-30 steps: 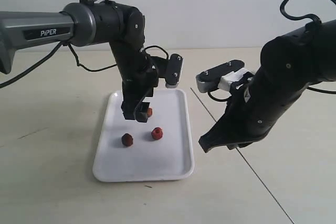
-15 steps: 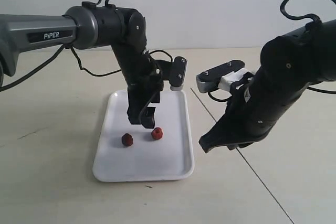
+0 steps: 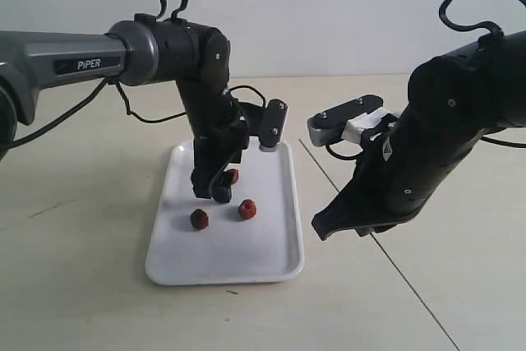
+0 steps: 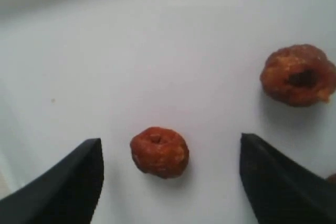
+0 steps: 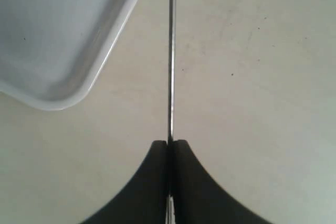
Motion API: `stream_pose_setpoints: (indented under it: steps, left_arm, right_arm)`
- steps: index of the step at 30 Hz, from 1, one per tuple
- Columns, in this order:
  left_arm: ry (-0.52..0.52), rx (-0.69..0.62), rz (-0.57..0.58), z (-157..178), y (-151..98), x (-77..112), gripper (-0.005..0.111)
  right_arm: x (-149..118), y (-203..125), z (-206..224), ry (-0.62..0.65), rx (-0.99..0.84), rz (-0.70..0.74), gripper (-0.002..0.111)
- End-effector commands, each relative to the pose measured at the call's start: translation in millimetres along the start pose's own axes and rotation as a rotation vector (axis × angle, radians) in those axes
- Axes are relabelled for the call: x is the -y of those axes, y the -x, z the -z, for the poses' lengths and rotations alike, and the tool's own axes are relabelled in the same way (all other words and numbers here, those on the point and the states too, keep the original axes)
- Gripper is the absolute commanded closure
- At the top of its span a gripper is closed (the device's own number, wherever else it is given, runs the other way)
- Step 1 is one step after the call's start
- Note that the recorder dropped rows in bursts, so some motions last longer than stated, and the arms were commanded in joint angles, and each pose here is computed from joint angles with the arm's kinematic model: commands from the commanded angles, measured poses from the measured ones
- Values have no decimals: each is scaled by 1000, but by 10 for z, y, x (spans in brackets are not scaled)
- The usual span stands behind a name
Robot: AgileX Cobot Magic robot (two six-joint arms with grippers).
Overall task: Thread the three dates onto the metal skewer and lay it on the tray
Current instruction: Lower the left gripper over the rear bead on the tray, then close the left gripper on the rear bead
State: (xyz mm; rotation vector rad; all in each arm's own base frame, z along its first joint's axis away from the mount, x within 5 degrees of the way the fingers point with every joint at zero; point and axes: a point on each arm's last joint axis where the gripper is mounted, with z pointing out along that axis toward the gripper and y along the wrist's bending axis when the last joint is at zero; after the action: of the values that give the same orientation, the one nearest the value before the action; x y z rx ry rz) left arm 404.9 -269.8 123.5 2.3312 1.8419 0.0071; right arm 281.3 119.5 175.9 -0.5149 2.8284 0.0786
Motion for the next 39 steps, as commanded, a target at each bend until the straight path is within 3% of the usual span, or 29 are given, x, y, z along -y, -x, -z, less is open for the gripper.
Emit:
stream_pose_setpoints:
  steps: [1, 15, 19, 21, 39]
  left_arm:
    - [27, 5, 2, 8, 7, -30, 37]
    - [-3, -9, 9, -132, -11, -7, 42]
    - [-3, -9, 9, -132, -11, -7, 72]
    - [-3, -9, 9, -132, -11, -7, 74]
    - [9, -4, 24, -101, -6, -18, 74]
  right_arm:
    - [13, -6, 14, 1, 8, -9, 108]
    - [13, -2, 14, 1, 12, -7, 108]
    - [13, 0, 14, 1, 14, -7, 108]
    - [13, 0, 14, 1, 14, -7, 108]
    - [13, 0, 14, 1, 14, -7, 108]
